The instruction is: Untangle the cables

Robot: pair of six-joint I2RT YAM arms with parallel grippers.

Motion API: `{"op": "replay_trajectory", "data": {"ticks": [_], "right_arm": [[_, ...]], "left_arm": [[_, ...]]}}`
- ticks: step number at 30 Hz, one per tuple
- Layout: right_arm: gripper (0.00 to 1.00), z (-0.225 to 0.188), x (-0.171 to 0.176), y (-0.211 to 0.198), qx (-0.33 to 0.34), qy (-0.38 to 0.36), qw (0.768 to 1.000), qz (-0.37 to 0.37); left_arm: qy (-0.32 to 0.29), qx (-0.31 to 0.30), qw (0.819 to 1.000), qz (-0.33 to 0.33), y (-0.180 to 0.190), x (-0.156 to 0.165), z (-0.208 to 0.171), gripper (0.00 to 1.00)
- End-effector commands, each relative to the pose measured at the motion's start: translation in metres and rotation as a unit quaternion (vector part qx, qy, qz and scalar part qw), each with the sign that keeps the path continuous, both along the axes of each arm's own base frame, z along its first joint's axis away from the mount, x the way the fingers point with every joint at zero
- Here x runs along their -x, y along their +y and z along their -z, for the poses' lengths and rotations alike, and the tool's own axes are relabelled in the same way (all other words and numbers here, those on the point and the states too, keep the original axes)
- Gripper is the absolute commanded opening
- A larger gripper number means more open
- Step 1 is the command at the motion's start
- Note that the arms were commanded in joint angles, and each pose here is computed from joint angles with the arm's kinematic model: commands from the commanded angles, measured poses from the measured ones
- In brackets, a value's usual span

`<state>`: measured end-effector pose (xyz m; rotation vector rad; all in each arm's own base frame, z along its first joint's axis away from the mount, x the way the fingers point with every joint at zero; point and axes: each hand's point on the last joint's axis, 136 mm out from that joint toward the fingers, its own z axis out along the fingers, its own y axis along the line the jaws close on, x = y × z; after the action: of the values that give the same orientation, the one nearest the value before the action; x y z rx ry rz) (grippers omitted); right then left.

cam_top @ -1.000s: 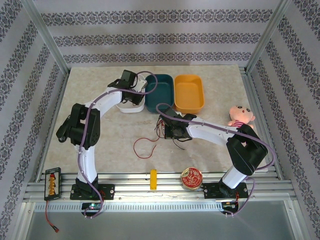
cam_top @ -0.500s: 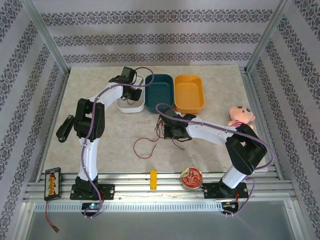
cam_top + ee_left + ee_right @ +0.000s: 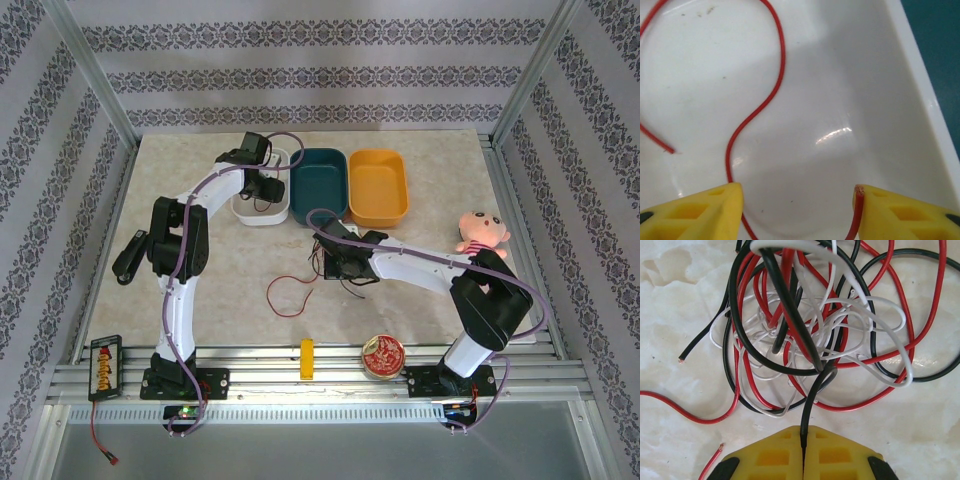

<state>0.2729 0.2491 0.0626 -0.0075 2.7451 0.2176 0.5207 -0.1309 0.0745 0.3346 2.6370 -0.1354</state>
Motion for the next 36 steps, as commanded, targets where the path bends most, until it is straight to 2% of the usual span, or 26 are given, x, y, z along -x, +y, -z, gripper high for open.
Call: {"op": "replay_trajectory", "data": {"ticks": [1, 6, 14, 21, 30, 36], "right_arm": [[0.09, -0.016, -0.005, 0.001, 0.008, -0.032, 0.999, 0.007], [0.19, -0.019, -0.003, 0.001, 0.01, -0.036, 0.999, 0.005], [0.33, -0.027, -0.003, -0.006, 0.028, -0.044, 0.999, 0.009], [0.4, -0.046, -0.004, -0.01, 0.023, -0.066, 0.998, 0.003], [0.46, -0.061, 0.0, -0.02, 0.015, -0.081, 0.997, 0.003], [0.46, -0.079, 0.002, -0.021, 0.002, -0.093, 0.996, 0.002]], "left_arm": [[-0.036, -0.019, 0.998, -0.04, 0.021, 0.002, -0.051, 0.65], [-0.07, -0.029, 0.995, -0.067, 0.033, 0.009, -0.087, 0.75], [-0.115, -0.023, 0.988, -0.097, 0.048, 0.04, -0.145, 0.82], [-0.157, 0.027, 0.98, -0.121, 0.051, 0.077, -0.179, 0.99], [-0.175, 0.085, 0.973, -0.124, 0.046, 0.108, -0.195, 0.99], [-0.166, 0.143, 0.969, -0.114, 0.033, 0.136, -0.175, 1.0]]}}
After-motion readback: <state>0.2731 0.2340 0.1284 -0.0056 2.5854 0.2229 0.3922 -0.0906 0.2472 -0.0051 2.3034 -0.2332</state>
